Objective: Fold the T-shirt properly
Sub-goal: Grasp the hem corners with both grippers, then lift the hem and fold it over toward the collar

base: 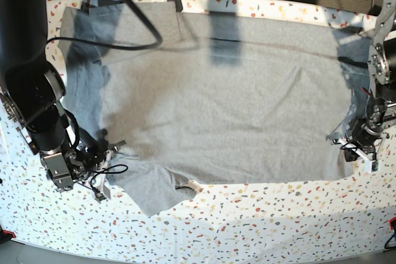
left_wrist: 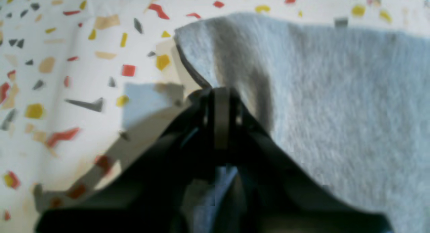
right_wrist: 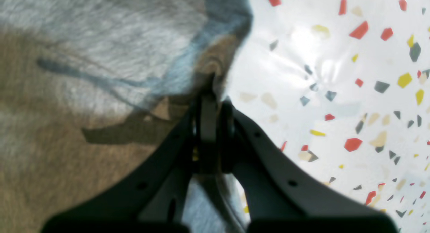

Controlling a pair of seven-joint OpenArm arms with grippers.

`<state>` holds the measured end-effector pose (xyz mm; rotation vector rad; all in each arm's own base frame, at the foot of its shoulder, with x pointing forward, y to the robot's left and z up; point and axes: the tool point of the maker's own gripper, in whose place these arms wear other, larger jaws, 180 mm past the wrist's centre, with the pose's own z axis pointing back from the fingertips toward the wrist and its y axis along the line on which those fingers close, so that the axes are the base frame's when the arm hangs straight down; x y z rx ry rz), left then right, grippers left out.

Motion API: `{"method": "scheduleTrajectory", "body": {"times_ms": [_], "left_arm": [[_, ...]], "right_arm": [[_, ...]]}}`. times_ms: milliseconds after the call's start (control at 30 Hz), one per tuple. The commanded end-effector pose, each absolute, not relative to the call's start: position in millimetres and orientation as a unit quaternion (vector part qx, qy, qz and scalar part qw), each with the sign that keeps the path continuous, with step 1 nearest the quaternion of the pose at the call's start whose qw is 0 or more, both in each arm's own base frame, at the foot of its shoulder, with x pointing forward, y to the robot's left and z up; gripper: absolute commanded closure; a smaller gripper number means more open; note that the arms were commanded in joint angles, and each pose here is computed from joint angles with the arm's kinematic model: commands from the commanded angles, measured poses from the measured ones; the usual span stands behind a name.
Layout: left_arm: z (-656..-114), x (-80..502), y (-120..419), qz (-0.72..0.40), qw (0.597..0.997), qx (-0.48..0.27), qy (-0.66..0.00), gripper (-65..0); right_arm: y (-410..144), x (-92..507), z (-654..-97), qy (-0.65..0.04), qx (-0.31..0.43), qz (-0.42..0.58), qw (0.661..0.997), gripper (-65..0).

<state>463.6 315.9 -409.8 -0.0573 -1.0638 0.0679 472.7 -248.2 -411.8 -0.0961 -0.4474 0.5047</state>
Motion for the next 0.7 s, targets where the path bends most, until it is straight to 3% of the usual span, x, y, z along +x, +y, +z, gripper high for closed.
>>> {"method": "scheduleTrajectory", "body": {"times_ms": [0, 333, 667], "left_arm": [[-378.4, 481.3, 331.8, 0.039, 0.84, -0.018, -0.541, 0.0], [-361.3, 492.3, 334.0, 0.02, 0.843, -0.016, -0.537, 0.0], [-355.4, 495.3, 326.6, 0.029, 0.84, -0.049, -0.539, 0.0]], "right_arm": [[-240.7, 491.6, -390.1, -0.248, -0.042, 0.254, 0.934, 0.0], [-230.1, 518.9, -346.1, -0.319, -0.001, 0.205, 0.925, 0.0], [-226.5, 496.0, -336.4, -0.318, 0.041, 0.231, 0.919, 0.0]]}}
